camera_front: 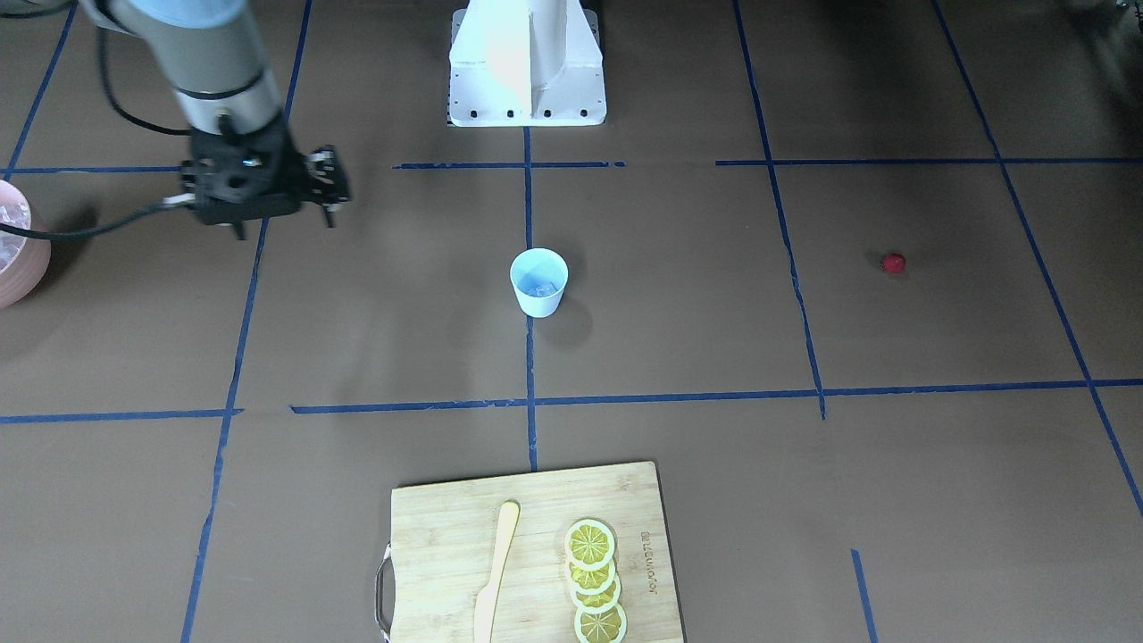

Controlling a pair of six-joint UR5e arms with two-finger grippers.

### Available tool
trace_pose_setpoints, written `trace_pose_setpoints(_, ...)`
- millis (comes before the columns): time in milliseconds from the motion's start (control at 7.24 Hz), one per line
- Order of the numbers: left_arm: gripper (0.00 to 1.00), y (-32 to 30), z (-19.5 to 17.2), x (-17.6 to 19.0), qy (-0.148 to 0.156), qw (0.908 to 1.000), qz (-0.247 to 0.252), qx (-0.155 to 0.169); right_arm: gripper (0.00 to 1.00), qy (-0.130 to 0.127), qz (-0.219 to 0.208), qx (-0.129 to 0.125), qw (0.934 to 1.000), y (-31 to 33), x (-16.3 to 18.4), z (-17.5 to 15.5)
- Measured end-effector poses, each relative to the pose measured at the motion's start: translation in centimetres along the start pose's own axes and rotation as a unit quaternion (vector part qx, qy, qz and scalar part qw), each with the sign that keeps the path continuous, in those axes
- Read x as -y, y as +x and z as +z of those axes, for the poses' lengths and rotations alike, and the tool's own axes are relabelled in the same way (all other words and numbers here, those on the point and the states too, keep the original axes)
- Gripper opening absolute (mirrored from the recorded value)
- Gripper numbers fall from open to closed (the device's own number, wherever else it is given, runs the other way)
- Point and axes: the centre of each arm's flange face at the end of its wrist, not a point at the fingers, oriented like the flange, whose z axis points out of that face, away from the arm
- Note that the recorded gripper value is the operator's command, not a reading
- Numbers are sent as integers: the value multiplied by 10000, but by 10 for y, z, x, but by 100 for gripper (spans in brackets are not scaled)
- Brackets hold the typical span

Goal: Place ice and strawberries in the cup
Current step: 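Move the right gripper back over the pink bowl of ice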

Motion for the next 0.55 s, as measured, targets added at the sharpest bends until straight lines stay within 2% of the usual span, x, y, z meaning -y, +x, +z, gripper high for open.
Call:
trace_pose_setpoints(276, 100, 0, 0, -1, 3, 10000, 1, -3, 99, -33, -643, -389, 9972, 90, -35, 11)
trace_pose_setpoints(415, 100, 1, -1, -2, 10, 10000, 7, -1, 99, -31, -879, -468, 9950, 131, -51, 16)
trace_pose_setpoints(553, 100, 1, -1, -2, 12, 10000, 11, -1, 99, -12, -1008, -441, 9939, 165, -69, 22)
